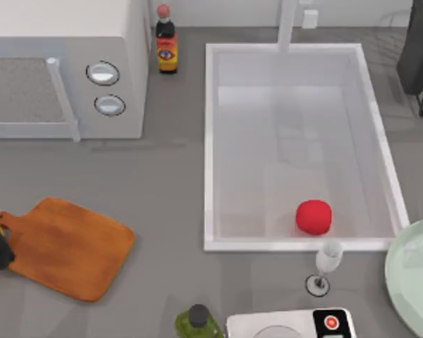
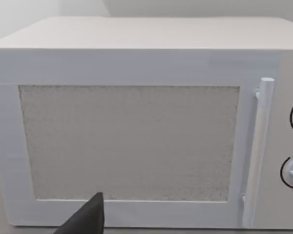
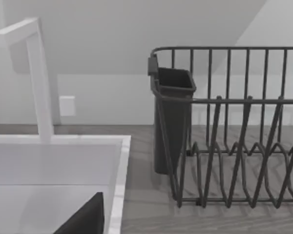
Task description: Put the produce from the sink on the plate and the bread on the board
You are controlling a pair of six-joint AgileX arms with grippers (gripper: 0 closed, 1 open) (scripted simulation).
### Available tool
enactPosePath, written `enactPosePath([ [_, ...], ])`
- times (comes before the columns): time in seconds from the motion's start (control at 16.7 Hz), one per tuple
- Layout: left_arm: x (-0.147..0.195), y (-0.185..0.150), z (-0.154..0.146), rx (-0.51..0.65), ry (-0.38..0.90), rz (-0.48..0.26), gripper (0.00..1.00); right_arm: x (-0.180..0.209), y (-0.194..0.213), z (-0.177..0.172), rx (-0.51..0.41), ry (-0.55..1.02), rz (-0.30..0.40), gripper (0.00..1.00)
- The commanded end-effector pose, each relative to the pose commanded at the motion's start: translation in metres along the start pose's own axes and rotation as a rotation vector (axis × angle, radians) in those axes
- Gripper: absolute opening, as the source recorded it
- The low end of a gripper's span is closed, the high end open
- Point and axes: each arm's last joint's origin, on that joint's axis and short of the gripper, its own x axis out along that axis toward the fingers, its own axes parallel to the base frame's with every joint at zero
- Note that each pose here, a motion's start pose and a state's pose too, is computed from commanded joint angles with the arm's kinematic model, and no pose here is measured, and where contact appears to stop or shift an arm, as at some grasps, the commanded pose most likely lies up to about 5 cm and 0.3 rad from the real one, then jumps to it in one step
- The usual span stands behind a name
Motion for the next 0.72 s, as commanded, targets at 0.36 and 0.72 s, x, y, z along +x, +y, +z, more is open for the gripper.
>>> enactPosePath([
  [0.36, 0.0, 0.0, 0.0, 0.0, 0.0, 0.0, 1.0, 0.0, 0.001, 0.005, 0.008, 0.022, 0.007, 1.0],
  [0.72, 0.0, 0.0, 0.0, 0.0, 0.0, 0.0, 1.0, 0.017, 0.011, 0.052, 0.073, 0.267, 0.071, 1.0],
])
